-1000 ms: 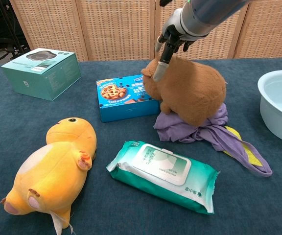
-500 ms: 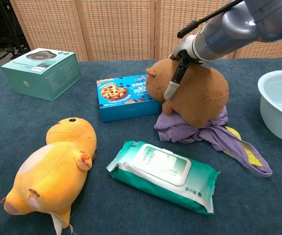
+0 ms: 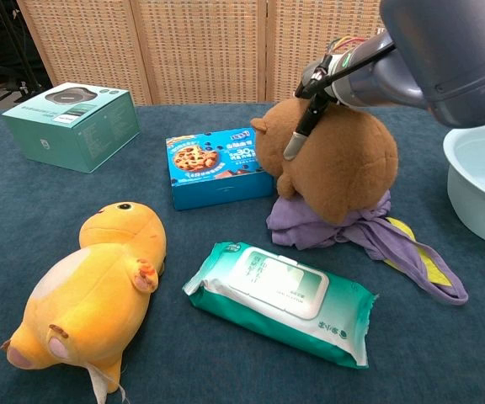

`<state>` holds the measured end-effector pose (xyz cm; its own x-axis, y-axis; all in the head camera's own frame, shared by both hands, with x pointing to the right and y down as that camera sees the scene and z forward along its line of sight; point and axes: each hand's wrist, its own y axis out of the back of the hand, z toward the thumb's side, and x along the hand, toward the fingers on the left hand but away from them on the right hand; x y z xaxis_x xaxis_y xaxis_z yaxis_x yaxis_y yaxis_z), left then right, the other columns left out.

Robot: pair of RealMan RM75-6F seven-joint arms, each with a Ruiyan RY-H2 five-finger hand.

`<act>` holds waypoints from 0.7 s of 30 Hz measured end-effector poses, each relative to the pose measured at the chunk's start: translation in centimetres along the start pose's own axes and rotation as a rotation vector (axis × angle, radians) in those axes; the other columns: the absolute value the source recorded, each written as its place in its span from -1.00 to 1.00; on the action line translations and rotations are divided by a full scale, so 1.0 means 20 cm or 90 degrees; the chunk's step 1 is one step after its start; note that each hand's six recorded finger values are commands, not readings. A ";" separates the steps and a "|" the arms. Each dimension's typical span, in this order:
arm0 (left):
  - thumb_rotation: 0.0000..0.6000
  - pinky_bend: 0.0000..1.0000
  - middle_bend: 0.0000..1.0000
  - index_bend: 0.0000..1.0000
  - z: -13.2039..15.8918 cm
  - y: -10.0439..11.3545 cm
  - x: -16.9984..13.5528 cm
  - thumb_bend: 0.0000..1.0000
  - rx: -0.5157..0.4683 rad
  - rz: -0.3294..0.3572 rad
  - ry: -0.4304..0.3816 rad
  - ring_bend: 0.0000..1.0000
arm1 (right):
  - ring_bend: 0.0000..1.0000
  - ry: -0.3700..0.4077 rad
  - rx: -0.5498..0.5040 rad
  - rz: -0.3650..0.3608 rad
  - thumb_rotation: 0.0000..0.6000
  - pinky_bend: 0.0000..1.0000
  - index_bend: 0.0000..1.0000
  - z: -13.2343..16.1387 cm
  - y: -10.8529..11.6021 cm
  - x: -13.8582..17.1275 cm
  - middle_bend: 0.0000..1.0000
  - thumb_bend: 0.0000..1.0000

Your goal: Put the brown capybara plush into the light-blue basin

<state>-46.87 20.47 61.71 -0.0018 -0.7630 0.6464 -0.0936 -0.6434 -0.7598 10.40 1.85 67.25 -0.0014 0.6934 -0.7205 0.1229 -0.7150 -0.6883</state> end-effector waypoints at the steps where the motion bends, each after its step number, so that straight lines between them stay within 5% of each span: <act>1: 1.00 -1.00 -1.00 -1.00 0.00 0.00 0.00 -0.65 0.000 0.000 0.000 -1.00 | 0.05 0.000 0.004 -0.001 1.00 0.24 0.27 0.00 0.00 0.00 0.15 -0.48; 9: 1.00 -1.00 -1.00 -1.00 0.00 0.00 0.00 -0.64 0.004 0.002 0.003 -1.00 | 0.05 0.009 0.026 -0.030 1.00 0.24 0.29 -0.02 0.11 0.04 0.15 -0.48; 21: 1.00 -1.00 -1.00 -1.00 0.05 -0.02 -0.02 -0.64 0.014 -0.004 -0.013 -1.00 | 0.05 0.015 0.016 -0.098 1.00 0.24 0.29 -0.13 0.43 0.16 0.15 -0.48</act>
<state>-45.76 20.96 61.62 0.0194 -0.7604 0.6492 -0.0717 -0.6487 -0.7577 14.06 -1.88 59.17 0.0056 0.7964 -0.6048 0.0986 -0.6023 -0.7922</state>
